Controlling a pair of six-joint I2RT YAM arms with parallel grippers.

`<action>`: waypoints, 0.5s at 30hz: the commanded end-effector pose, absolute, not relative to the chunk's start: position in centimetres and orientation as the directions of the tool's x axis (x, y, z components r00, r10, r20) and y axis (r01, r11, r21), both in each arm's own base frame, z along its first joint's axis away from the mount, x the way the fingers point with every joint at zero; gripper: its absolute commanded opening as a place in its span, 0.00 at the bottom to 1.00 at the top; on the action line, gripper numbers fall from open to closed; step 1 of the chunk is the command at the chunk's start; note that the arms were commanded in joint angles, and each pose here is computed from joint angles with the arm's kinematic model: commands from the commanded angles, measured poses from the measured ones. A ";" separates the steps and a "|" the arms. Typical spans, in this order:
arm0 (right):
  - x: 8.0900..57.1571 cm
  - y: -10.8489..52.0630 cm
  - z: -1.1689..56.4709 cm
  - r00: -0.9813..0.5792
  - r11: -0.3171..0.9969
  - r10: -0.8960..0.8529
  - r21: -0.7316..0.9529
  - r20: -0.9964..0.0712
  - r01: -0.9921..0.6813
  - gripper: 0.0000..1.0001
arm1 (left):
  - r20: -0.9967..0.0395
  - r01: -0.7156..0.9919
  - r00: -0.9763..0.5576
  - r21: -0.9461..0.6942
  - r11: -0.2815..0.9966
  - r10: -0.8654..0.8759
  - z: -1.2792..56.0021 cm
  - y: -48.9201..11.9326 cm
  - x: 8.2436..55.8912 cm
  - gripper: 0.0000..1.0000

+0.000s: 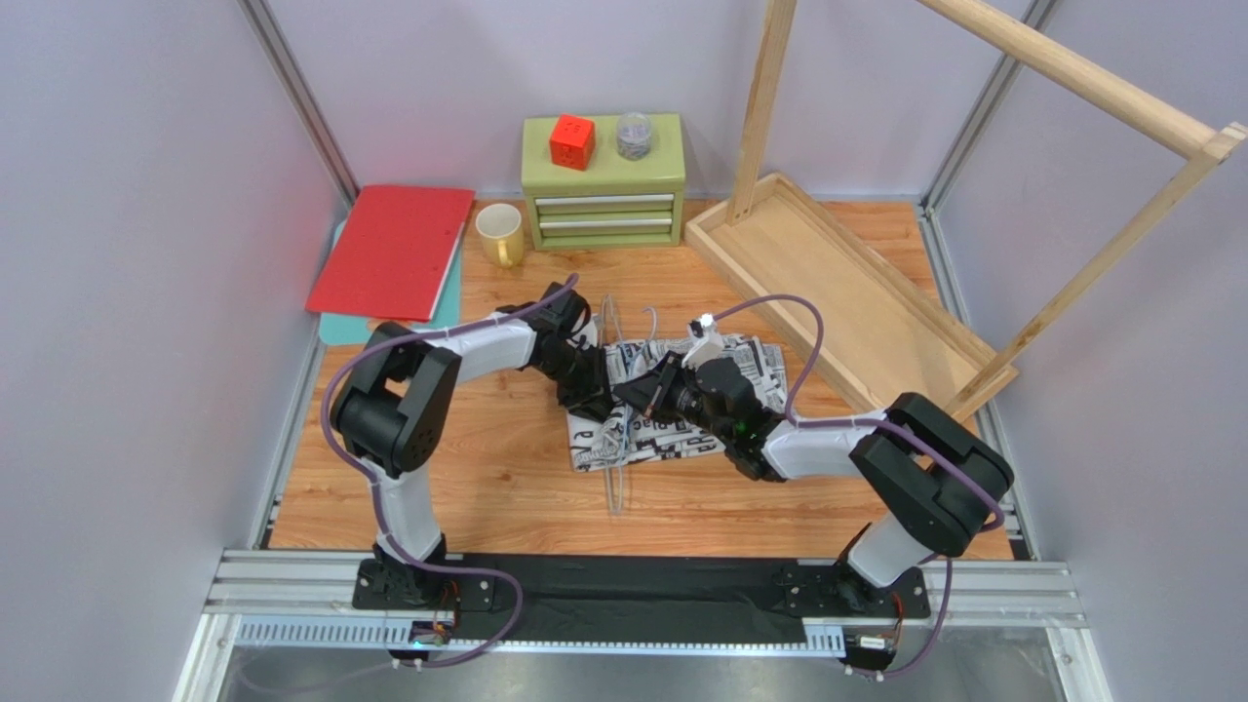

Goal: Place the trousers on the hanger
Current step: Place trousers on hanger

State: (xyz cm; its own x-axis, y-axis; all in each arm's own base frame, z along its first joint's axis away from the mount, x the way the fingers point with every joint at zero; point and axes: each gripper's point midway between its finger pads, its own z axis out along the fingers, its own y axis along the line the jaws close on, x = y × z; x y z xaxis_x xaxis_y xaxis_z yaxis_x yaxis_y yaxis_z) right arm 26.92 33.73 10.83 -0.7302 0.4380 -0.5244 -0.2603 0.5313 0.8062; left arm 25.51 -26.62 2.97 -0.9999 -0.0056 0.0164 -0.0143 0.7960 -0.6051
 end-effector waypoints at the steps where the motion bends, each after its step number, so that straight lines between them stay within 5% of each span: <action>1: 27.2 34.6 13.4 -0.718 0.481 0.455 0.824 -0.527 -0.299 0.00 | -0.069 0.019 -0.998 -0.401 0.916 -0.010 2.1 -23.8 26.3 0.32; 8: 27.4 34.5 13.3 -0.718 0.487 0.462 0.826 -0.520 -0.285 0.00 | -0.136 0.072 -0.990 -0.652 0.755 -0.023 8.1 -24.2 25.3 0.29; 15: 27.4 34.5 13.5 -0.714 0.485 0.463 0.824 -0.526 -0.293 0.00 | -0.051 0.040 -0.999 -0.788 0.615 -0.001 9.5 -26.0 24.1 0.24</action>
